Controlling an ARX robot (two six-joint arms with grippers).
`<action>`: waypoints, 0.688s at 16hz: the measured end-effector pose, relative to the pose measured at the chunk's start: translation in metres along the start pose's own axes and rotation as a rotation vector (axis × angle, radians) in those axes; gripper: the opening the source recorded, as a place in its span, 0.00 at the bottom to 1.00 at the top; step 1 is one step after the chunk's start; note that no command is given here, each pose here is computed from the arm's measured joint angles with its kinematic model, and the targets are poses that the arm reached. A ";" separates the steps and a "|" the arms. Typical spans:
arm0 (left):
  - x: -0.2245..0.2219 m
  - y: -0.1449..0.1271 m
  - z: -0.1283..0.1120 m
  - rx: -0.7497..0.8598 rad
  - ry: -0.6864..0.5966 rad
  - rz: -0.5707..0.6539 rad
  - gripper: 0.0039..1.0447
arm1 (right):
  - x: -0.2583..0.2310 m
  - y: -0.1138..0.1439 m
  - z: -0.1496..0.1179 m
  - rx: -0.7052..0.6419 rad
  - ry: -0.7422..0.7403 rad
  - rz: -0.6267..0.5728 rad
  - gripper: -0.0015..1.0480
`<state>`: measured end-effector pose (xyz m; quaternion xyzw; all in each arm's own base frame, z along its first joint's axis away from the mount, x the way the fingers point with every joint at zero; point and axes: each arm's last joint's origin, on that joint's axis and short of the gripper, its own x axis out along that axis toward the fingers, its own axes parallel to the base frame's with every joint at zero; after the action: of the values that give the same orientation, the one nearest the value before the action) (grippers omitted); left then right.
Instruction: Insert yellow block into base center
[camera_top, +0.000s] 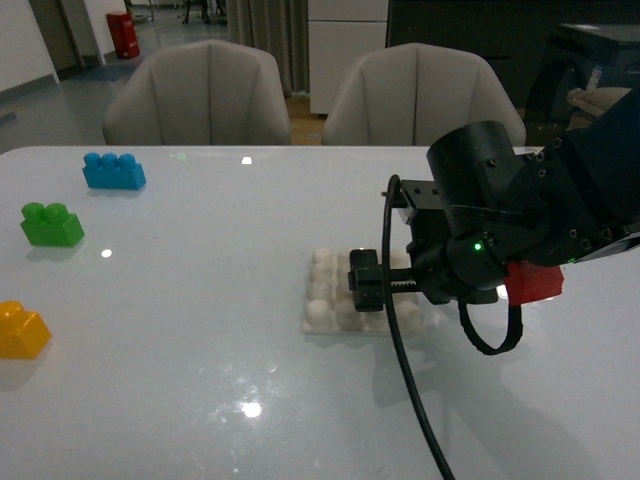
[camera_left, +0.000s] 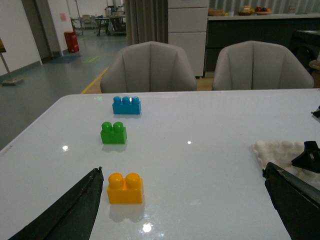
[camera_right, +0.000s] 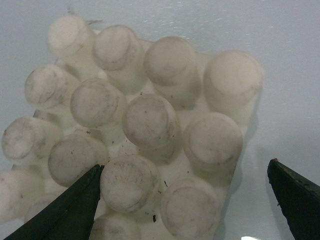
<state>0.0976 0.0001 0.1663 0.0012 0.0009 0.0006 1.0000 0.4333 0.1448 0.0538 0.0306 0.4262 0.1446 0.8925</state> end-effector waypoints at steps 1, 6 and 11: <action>0.000 0.000 0.000 0.000 0.000 0.000 0.94 | 0.002 0.027 -0.004 -0.018 0.020 0.043 0.94; 0.000 0.000 0.000 0.000 0.000 0.000 0.94 | -0.109 -0.025 0.035 0.077 -0.259 0.111 0.94; 0.000 0.000 0.000 0.000 0.000 0.000 0.94 | -0.152 -0.040 0.027 0.113 -0.344 0.134 0.94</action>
<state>0.0976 0.0001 0.1663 0.0012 0.0009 0.0006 1.0000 0.3726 0.0654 0.1779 0.1332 0.2719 0.1721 0.9374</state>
